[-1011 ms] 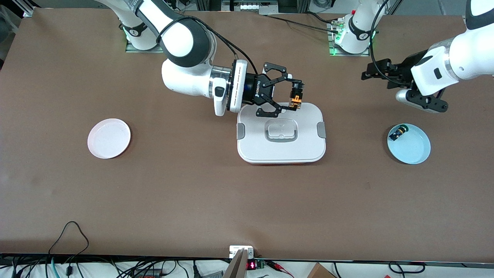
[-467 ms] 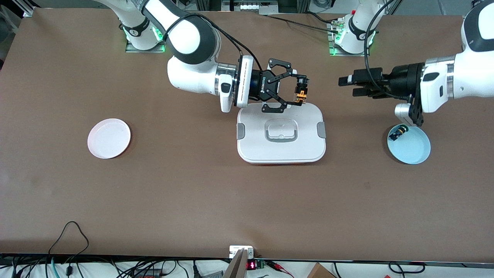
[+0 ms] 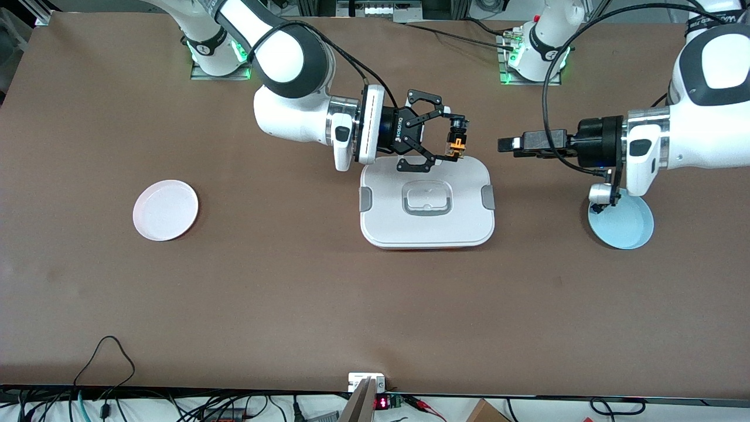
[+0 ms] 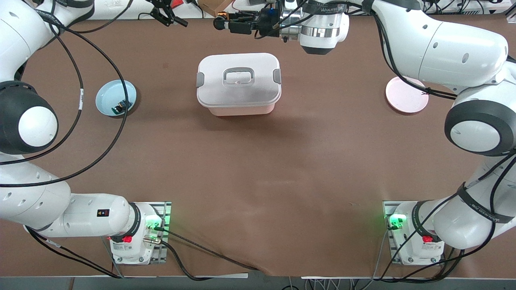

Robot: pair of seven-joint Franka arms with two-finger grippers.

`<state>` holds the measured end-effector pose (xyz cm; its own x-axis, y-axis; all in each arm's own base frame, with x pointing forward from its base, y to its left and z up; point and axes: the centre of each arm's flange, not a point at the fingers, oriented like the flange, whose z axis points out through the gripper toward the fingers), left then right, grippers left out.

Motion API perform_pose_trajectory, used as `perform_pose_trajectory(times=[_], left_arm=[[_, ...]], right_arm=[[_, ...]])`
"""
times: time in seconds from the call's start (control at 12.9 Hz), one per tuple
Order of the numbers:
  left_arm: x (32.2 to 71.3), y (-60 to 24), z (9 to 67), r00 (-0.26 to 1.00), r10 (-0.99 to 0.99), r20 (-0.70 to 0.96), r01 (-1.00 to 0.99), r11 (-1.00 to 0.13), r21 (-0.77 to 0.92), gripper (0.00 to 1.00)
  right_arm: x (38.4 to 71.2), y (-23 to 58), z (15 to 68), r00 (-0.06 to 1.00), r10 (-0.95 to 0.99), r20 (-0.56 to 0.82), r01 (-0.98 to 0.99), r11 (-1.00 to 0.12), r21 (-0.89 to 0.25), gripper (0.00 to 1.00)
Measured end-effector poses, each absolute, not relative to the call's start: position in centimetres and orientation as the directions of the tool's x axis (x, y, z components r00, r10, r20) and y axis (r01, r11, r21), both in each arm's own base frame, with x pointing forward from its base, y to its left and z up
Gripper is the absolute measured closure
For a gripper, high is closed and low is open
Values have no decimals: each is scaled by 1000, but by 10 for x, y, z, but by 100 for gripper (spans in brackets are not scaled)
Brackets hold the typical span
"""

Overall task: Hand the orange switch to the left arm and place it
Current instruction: 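Reach the left gripper toward the switch held by the right gripper, then close the left gripper on the switch and open the right gripper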

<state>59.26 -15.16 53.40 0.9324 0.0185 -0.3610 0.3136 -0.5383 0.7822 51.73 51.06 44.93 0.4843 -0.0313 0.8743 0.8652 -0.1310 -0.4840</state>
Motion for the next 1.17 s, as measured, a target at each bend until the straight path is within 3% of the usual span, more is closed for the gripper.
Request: perform_pose_trajectory(times=[0.39, 0.54, 1.17], left_arm=[[578, -196, 494, 892, 13, -453, 406, -468, 785, 3], [579, -195, 495, 888, 16, -460, 419, -443, 793, 11], [577, -208, 501, 888, -16, -459, 420, -376, 826, 17]], right_arm=[[519, 509, 447, 422, -21, 906, 897, -137, -420, 28], [520, 510, 445, 416, -19, 909, 900, -139, -414, 28], [521, 509, 446, 413, -19, 911, 900, -143, -411, 28]])
